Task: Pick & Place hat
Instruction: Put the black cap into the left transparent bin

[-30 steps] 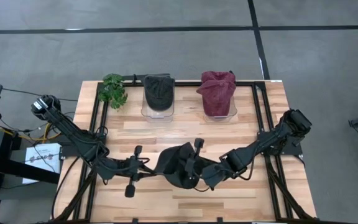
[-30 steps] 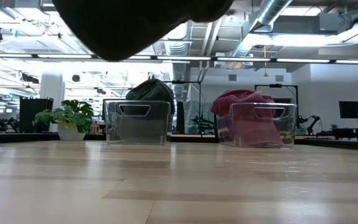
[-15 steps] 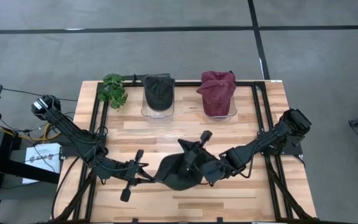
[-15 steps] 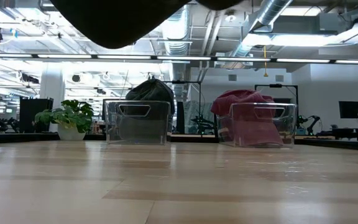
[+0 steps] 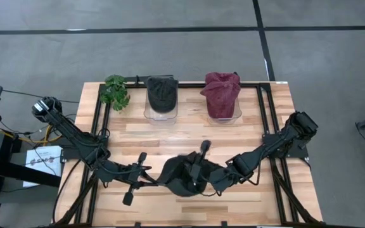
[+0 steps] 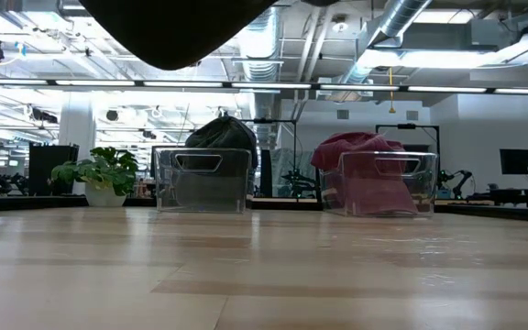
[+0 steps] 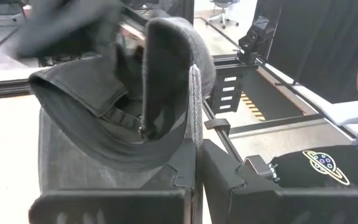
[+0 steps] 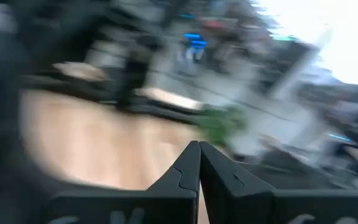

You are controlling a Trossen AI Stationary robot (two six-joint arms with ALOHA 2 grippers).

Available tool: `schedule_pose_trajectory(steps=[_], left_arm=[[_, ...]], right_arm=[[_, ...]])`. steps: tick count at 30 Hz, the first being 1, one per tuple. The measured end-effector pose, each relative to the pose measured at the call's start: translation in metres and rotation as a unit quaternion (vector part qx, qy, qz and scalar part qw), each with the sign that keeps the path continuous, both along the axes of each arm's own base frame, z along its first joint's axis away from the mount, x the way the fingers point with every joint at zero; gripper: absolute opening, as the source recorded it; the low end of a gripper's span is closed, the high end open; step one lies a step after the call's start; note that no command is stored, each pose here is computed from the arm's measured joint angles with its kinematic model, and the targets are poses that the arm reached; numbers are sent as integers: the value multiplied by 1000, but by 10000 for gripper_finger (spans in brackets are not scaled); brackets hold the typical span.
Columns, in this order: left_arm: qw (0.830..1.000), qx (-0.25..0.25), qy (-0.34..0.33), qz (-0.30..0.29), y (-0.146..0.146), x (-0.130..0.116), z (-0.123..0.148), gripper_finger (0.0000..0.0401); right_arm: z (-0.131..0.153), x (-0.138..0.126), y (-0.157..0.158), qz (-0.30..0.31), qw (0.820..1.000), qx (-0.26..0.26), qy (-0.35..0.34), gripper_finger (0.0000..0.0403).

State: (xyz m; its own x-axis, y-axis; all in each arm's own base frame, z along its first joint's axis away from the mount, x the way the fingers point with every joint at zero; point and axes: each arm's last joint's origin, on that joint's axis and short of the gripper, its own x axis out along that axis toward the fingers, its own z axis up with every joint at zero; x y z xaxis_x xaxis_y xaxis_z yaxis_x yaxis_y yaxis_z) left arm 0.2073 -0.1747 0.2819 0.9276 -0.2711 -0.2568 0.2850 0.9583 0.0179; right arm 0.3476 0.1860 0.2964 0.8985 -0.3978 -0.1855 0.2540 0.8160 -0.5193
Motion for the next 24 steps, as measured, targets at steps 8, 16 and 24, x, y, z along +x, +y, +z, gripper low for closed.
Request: schedule_pose_trajectory(steps=[8,16,24], left_arm=[[1000,-4,1,-13,-1,0,0,14],[999,-17,-11,-34,-6,-10,7,13],[992,-60,-42,-106,-14,-46,31,13]], right_arm=[[18,8,-25,-172,982,-61,-49,0],[48,5,-51,-215,968,-120,-40,0],[91,-44,-37,44,993,-87,-64,0]])
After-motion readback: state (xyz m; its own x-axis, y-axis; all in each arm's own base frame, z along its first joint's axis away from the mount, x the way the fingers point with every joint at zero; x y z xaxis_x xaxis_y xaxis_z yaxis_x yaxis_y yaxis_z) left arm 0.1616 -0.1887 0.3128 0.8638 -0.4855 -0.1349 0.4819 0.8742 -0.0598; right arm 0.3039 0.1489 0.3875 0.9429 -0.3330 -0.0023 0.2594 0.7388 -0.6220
